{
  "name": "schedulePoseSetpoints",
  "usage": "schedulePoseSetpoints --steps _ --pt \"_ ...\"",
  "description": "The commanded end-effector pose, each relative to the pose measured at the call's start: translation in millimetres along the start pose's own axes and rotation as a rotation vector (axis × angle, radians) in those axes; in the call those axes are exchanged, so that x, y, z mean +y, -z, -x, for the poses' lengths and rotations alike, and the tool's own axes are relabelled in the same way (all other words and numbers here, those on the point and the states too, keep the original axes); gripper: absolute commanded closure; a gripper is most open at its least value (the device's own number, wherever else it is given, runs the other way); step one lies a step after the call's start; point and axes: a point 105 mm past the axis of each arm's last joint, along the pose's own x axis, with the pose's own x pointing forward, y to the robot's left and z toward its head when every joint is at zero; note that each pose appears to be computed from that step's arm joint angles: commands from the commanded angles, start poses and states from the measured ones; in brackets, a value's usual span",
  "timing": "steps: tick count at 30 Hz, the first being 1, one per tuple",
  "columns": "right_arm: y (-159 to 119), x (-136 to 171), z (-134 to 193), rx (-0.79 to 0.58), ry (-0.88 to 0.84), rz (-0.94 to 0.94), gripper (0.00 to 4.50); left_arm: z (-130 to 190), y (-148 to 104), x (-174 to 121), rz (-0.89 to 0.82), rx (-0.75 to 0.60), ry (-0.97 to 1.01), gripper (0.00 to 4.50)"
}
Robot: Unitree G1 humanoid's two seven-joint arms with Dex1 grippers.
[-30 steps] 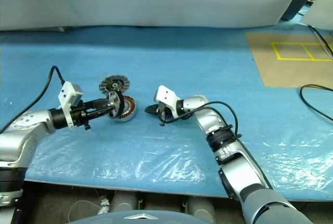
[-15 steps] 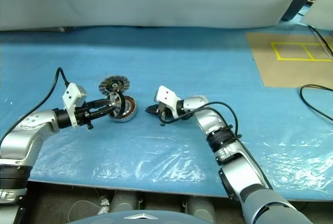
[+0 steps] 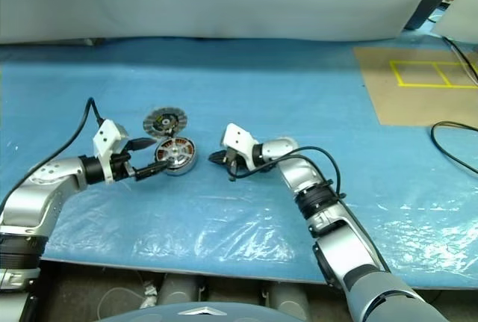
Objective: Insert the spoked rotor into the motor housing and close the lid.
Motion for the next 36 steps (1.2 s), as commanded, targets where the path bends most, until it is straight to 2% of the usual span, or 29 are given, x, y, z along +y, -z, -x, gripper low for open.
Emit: schedulePoseSetpoints --steps 1,10,14,20,25,31,36 --pt "-11 -3 -1 -0.033 0.008 0.035 4.5 1 -15 -5 0.029 -0.071 0.021 1.33" --pt "-16 -5 -1 -0.049 0.023 0.044 4.5 -7 -13 -11 0.066 -0.12 -0.034 4.38" --pt "-16 -4 -2 -0.052 0.019 0.045 4.5 -16 -14 -2 -0.014 -0.113 -0.123 4.46" --pt "-18 -4 -2 -0.059 0.02 0.046 4.5 -19 20 1 -0.029 0.039 -0.167 4.46" --pt "-17 -4 -1 -0.058 0.023 0.045 4.5 -18 24 -5 0.005 0.065 -0.152 4.46" --pt "-19 -3 -3 -0.068 0.015 0.042 4.5 -25 -21 -10 0.018 -0.169 -0.111 4.46" --pt "-18 -3 -4 -0.064 0.013 0.043 4.5 -31 -23 -11 0.03 -0.172 -0.106 4.46"
